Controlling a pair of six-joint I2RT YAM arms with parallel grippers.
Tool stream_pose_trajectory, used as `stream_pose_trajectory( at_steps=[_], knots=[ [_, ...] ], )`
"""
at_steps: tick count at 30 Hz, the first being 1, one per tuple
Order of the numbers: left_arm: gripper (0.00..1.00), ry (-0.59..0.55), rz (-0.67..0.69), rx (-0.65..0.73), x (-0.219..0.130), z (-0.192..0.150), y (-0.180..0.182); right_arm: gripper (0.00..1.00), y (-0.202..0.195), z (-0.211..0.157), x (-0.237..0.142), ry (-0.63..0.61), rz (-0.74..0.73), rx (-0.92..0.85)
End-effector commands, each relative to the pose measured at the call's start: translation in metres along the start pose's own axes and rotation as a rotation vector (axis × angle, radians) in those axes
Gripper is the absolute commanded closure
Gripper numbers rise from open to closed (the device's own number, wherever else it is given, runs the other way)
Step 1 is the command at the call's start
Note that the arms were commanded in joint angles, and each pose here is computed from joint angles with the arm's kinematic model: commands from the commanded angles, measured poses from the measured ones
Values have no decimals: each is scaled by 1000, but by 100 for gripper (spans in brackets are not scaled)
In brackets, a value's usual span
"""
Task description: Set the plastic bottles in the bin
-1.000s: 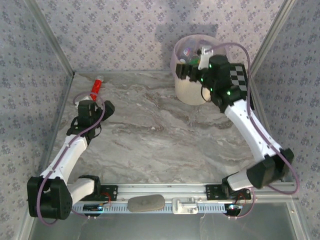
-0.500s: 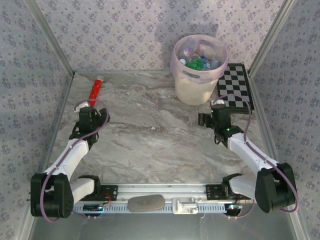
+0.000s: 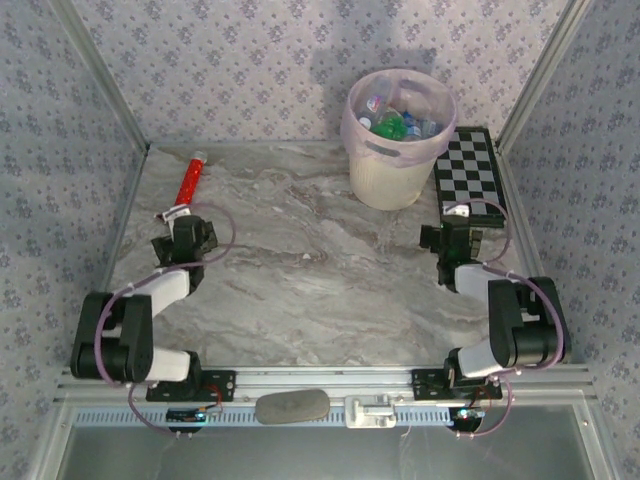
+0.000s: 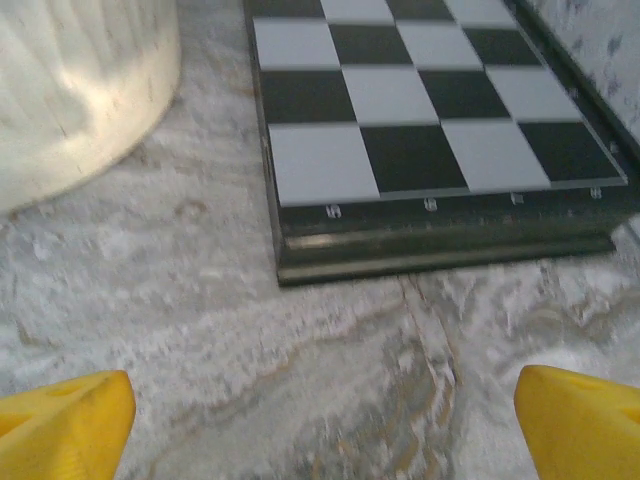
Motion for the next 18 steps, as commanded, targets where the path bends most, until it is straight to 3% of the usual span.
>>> stream_pose_trajectory(
  at_steps=[1, 8, 10, 12, 14, 16, 18],
  knots=[
    [0, -155, -40, 78, 4, 20, -14, 1, -4, 11, 5, -118, -14, -4],
    [2, -143, -169, 85, 9, 7, -21, 1, -10, -5, 3, -191, 23, 52],
    [2, -179, -201, 38, 4, -3, -14, 1, -13, -6, 3, -155, 13, 61],
    [2, -284, -197, 19, 4, -5, -11, 1, -13, -5, 3, -172, 7, 56],
    [2, -188, -224, 70, 4, -7, -20, 1, -12, -5, 3, -163, 0, 50],
    [1, -228, -205, 54, 8, -4, -19, 1, -12, -5, 3, -162, -2, 49],
    [1, -186, -212, 57, 8, -5, -19, 1, -12, -6, 2, -164, -1, 48]
  ],
)
Point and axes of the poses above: each hand's point on the last joint's axis, 136 mm out from that joint toward the fingers, its own x axis out along the fingers, its own y axis along the line the jaws close on, z = x × y, the point moved 5 cm from there along -x, back along the fingers, and after that the axes turned 3 degrees about -x, right-handed, at the moved point
